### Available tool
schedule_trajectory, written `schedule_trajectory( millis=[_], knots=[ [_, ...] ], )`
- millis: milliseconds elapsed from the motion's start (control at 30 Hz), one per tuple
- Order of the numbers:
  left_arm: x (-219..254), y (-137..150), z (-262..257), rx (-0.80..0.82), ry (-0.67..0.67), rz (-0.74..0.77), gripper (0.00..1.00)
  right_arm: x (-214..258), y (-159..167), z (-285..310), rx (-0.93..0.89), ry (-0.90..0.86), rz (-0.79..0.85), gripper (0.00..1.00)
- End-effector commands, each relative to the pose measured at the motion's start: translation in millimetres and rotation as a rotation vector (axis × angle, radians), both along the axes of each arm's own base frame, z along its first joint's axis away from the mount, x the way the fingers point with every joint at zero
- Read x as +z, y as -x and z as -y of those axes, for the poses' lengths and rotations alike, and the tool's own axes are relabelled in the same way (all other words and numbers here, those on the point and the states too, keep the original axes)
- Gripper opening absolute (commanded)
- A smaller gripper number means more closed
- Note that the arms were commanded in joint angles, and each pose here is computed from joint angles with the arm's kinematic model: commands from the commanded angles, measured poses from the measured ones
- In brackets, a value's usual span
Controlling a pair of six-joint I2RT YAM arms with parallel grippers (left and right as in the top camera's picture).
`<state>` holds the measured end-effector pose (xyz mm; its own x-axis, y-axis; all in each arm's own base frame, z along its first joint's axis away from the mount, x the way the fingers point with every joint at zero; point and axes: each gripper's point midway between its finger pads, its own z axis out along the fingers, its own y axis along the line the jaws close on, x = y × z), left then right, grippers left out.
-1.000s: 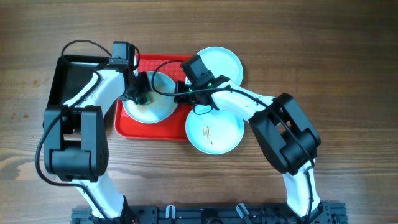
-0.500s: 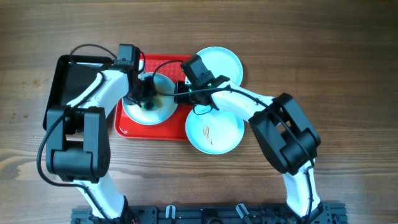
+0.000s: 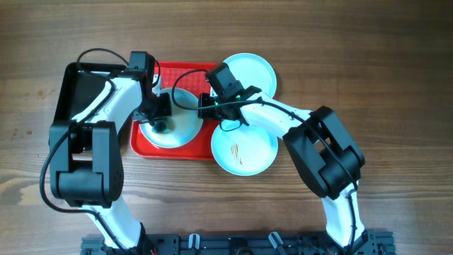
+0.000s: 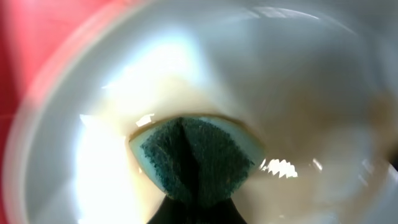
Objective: Clean dirty plates on tray and stack at the side
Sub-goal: 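Scrub the left plate surface with the sponge in the left gripper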
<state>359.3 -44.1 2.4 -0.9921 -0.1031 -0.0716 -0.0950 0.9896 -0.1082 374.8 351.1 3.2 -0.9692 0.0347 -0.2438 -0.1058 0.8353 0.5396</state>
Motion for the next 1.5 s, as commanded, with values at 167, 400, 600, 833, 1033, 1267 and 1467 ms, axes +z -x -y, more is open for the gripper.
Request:
schedule_trajectory(
  millis=[167, 400, 600, 833, 1033, 1267, 1467],
  knots=[
    [-14, -12, 40, -0.190, 0.199, 0.087, 0.04, -22, 5, 7, -0.013, 0.039, -0.044, 0.04],
    [-22, -15, -25, 0.278, -0.135, 0.063, 0.04, -22, 5, 7, -0.013, 0.038, -0.042, 0.04],
    [-24, 38, -28, 0.285, -0.174, -0.151, 0.04, -22, 5, 6, -0.013, 0.036, -0.041, 0.04],
    [-17, 53, 32, 0.093, 0.177, -0.239, 0.04, -21, 6, 5, -0.007, 0.029, -0.046, 0.04],
    [-18, 8, 33, 0.137, 0.189, -0.064, 0.04, -21, 6, 5, -0.007, 0.029, -0.046, 0.04],
    [-16, -37, 15, 0.348, 0.104, 0.108, 0.04, -21, 6, 5, -0.005, 0.030, -0.045, 0.04],
    [7, -15, -31, 0.404, -0.181, 0.010, 0.04, -21, 6, 5, -0.005, 0.029, -0.045, 0.04]
  ],
)
